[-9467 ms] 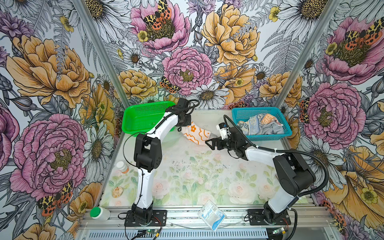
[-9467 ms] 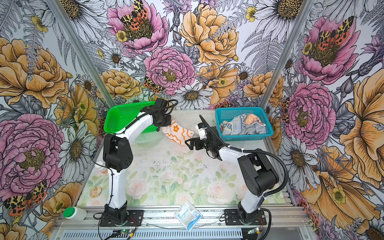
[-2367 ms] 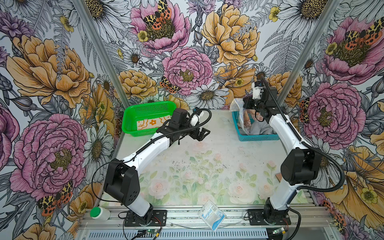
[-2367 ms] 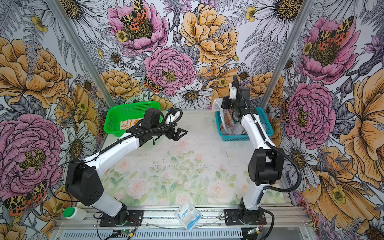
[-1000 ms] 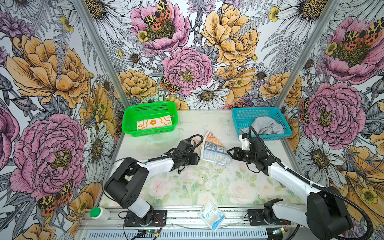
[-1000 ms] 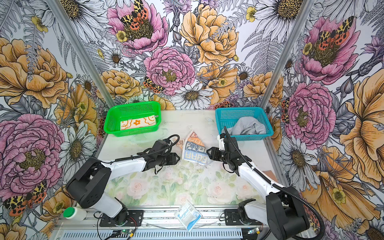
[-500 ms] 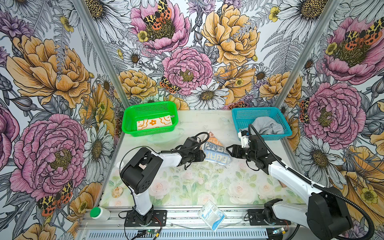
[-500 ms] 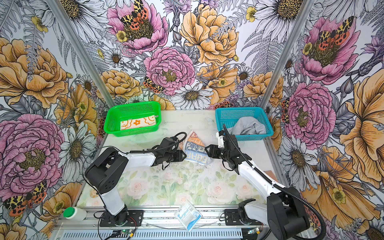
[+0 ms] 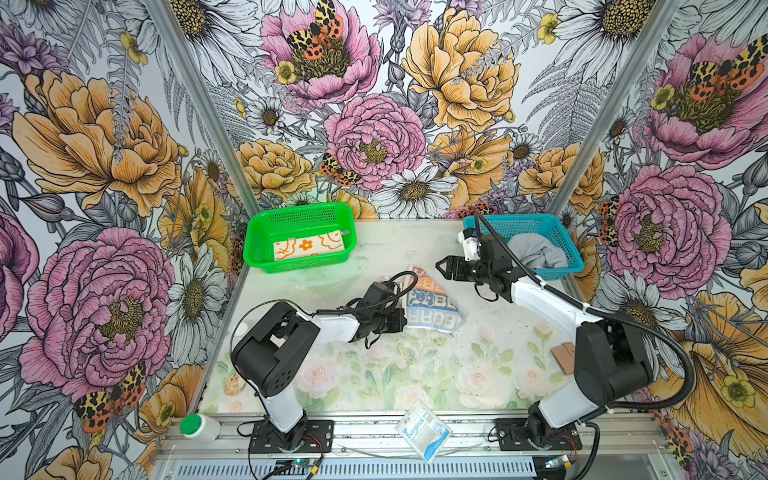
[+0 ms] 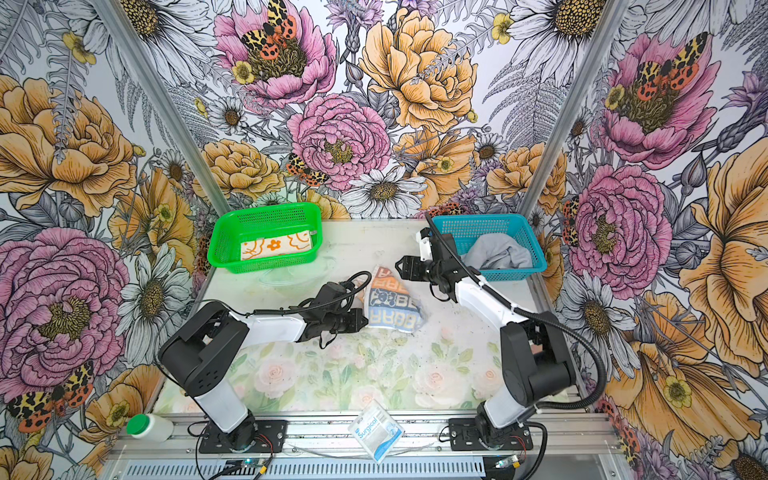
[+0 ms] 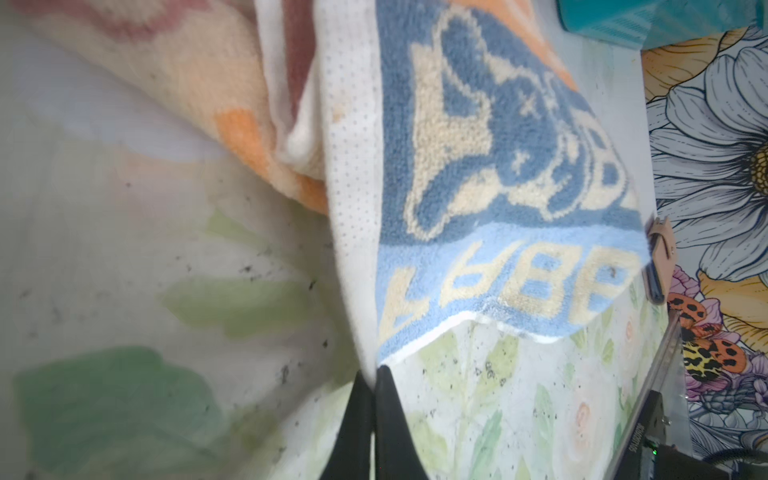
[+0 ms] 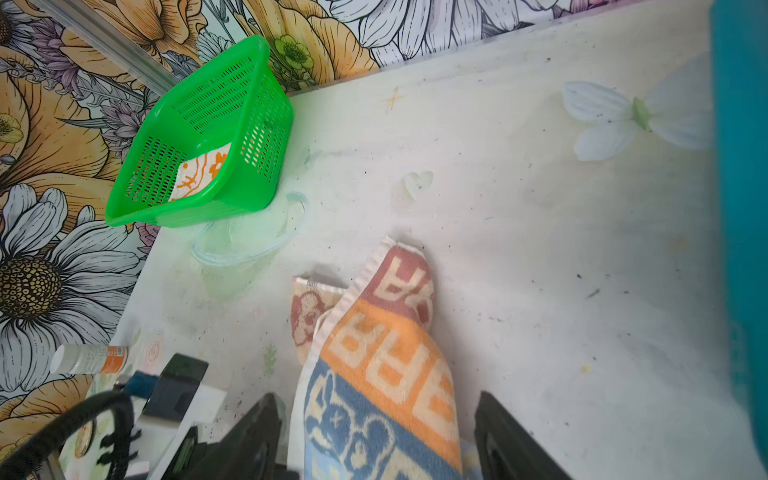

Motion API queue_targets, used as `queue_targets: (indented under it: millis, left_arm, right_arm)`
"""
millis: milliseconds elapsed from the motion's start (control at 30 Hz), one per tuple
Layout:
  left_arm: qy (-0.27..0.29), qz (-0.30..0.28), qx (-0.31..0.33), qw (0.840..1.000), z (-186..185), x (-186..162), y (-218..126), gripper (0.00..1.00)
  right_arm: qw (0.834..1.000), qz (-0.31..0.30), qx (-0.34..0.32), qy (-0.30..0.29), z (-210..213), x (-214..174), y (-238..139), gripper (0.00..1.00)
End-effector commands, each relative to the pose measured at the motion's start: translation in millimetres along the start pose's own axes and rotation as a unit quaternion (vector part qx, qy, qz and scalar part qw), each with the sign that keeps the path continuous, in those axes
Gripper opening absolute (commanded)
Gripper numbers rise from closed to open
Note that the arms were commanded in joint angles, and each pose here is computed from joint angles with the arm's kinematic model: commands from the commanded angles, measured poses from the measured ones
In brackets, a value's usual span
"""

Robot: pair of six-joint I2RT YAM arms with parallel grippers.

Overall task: Fold and stack the towels
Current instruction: 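Hold the towel with the left gripper while right grasps another corner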

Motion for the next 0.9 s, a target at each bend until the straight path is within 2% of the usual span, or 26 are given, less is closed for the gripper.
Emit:
queue_targets:
  millis: [0,200,367,500,700,867]
  left_arm:
    - [-0.010,-0.005,0.002,1.000,-3.7,-14.3,-20.0,0.00]
    - [-0.023,0.009,0.021,0.999,11.4,-48.8,-41.5,0.00]
    - [-0.049,0.005,0.043,0.998,33.3,-59.2,-47.2,0.00]
    - [-0.061,0.011,0.041,0.997,40.2,-62.9,-44.7,0.00]
    - [-0.064,0.010,0.045,0.997,44.2,-64.4,-44.8,0.00]
    - [-0.063,0.008,0.046,0.997,45.5,-63.5,-44.9,0.00]
  right_arm:
    - [1.000,0.006,0.012,-0.018,-0.3,11.8,26.4,0.76]
    - [0.996,0.041,0.071,-0.035,22.9,8.8,74.8,0.76]
    - [0.987,0.092,0.121,-0.047,48.2,-8.0,117.6,0.76]
    - [0.983,0.112,0.130,-0.064,61.1,-21.5,142.9,0.76]
    - [0.983,0.132,0.106,-0.069,55.9,-39.6,154.6,0.74]
    - [0.981,0.140,0.109,-0.073,54.7,-47.0,150.1,0.67]
Point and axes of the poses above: each gripper's point midway between its finger pads, its own y axis out along the fingers, its own z axis along the line the jaws close on, x = y × z, the point moved 4 cm from there along -y, back along the fingers, and after that the axes turned 13 degrees about -y, right-handed, at the moved point
